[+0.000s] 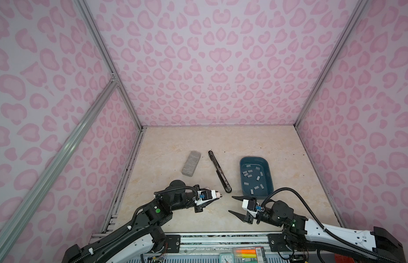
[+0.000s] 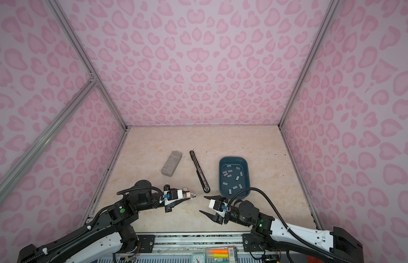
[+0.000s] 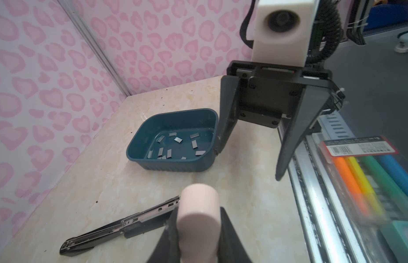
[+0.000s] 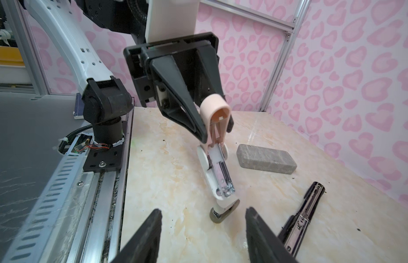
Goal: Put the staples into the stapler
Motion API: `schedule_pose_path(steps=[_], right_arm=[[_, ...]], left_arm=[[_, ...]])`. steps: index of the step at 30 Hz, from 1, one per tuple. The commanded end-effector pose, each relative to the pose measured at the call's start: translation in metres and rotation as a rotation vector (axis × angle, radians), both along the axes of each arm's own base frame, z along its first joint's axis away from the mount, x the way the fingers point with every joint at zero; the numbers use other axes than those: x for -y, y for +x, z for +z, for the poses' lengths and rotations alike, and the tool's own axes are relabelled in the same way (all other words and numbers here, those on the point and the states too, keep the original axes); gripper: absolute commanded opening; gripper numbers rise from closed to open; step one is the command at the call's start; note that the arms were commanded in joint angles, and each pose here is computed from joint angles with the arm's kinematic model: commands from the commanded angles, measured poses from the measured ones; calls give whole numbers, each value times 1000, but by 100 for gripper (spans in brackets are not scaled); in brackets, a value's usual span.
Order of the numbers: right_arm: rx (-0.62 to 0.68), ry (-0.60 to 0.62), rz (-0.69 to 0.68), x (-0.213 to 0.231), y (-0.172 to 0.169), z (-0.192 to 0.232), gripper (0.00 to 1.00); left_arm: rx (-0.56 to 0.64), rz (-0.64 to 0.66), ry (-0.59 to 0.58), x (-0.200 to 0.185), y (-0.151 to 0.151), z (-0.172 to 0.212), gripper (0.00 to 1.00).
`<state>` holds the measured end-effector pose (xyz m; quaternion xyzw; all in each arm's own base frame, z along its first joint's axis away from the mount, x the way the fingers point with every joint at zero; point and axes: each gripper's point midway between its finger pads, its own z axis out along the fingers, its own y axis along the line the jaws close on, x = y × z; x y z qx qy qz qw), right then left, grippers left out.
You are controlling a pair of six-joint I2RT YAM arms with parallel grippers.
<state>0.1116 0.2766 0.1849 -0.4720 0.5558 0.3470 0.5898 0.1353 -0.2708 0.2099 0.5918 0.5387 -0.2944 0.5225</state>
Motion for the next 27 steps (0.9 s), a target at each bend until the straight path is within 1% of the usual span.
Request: schedule_pose_path(steps=[1,4,7,15,17,20,24,27], right_arm=[[17,28,37,-2,-7,8,60],[15,48,48,-4,-9,13,59],[0,46,54,-8,-9,14,61],[-35,-25,82,-32,-11,8,64],[-40,-70,101,-42,-12,2,64],[-52,-127,91,-53,-7,-8,64],[-60,-173,77,-62,-1,-21,61],[-60,-186,89,-65,-2,-25,54]], left_arm=[[23,-132,-26,6,-21,9,3],[23,-154,-24,7,-25,8,3],[20,-152,-15,8,-25,7,3],[14,-157,-8,8,-25,6,3],[9,-159,-5,8,-26,5,3],[8,-164,-5,9,-27,6,3],[9,-167,-6,9,-27,7,3],[9,-167,-6,8,-28,7,3]])
